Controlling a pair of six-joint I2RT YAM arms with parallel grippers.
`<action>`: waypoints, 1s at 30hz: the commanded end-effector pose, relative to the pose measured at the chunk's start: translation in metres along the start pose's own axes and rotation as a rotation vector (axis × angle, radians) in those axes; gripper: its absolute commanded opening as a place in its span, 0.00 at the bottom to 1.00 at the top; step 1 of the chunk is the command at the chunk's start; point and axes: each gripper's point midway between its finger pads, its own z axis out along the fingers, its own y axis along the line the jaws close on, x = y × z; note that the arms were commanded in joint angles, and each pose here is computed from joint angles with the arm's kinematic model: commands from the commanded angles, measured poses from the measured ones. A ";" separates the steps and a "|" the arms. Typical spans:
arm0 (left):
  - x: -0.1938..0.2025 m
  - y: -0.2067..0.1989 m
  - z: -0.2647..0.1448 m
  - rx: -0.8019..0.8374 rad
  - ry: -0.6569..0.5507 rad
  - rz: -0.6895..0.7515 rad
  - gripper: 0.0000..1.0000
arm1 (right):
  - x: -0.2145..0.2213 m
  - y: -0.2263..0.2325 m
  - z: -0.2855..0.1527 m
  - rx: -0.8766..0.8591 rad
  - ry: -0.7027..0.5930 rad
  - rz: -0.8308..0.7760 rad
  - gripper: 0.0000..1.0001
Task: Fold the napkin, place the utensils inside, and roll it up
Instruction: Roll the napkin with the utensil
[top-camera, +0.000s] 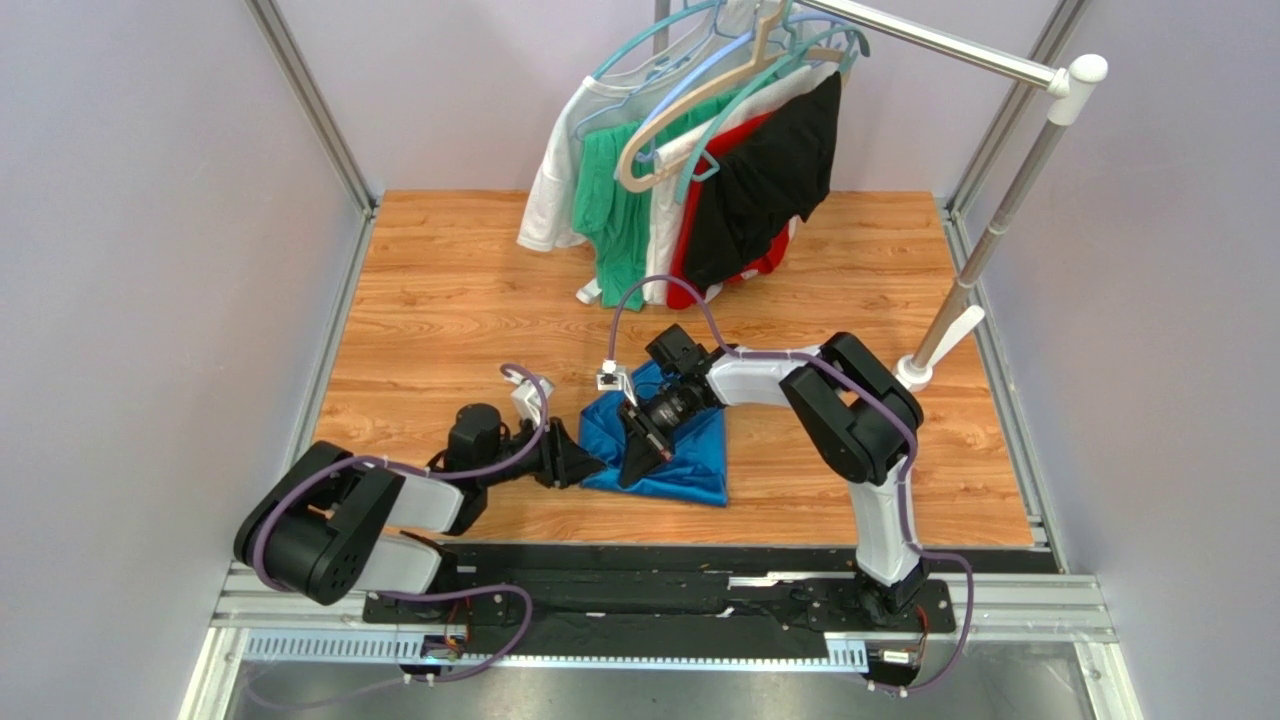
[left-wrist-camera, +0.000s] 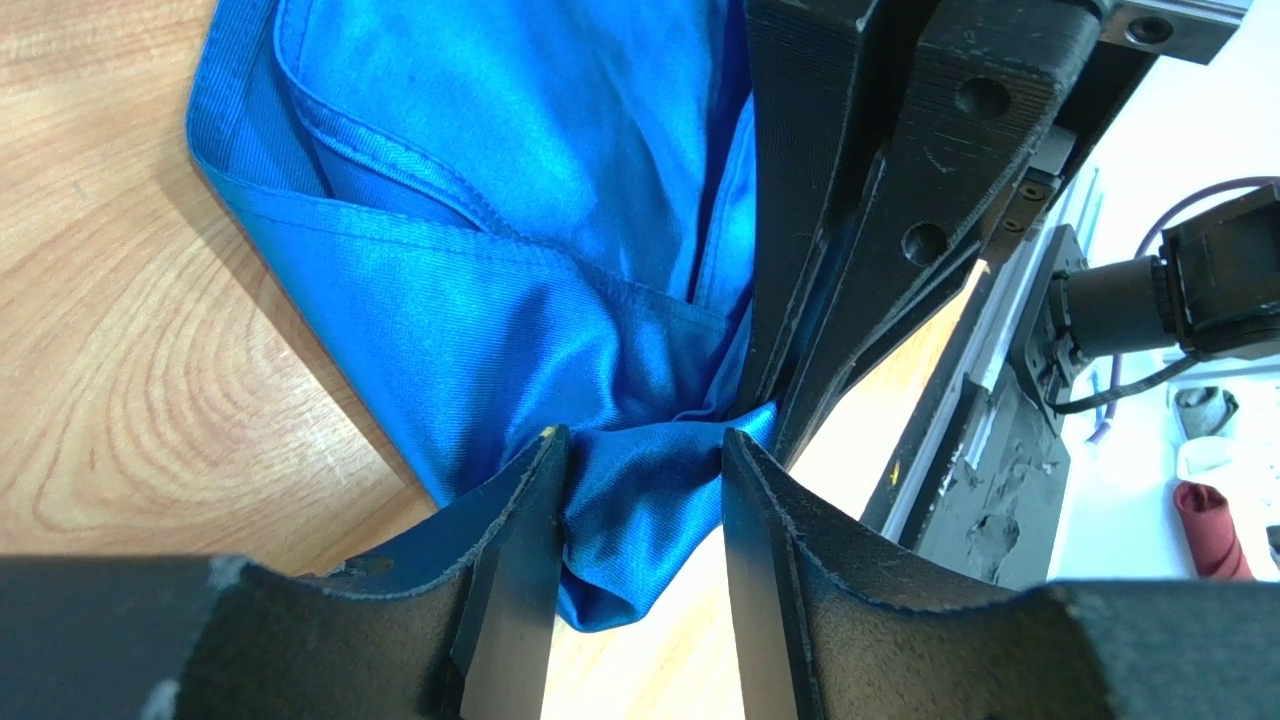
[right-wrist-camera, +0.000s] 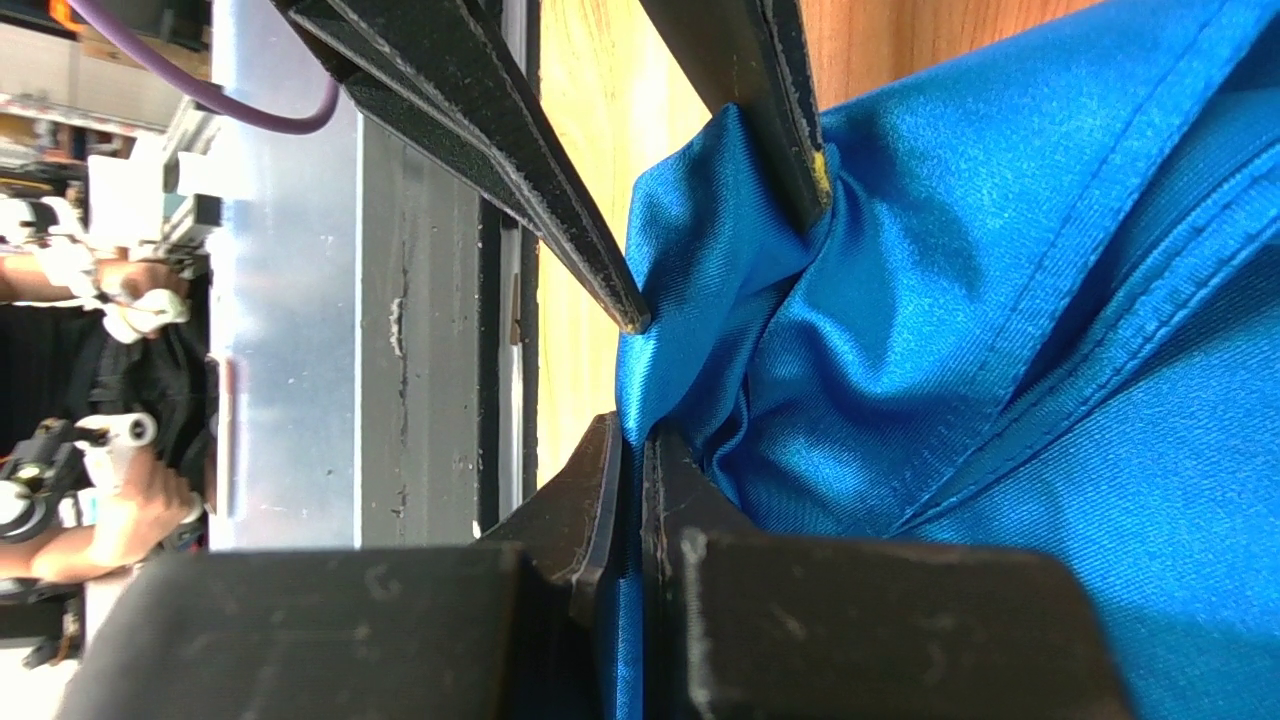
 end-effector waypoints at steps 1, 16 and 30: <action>0.004 -0.010 0.001 0.049 0.043 -0.003 0.49 | -0.017 -0.013 -0.004 0.008 -0.036 -0.034 0.00; 0.012 -0.025 0.007 0.126 0.115 -0.010 0.51 | -0.021 -0.020 -0.012 -0.045 -0.062 0.005 0.00; 0.022 -0.037 0.012 0.192 0.186 -0.028 0.39 | -0.017 -0.028 -0.015 -0.092 -0.059 0.046 0.00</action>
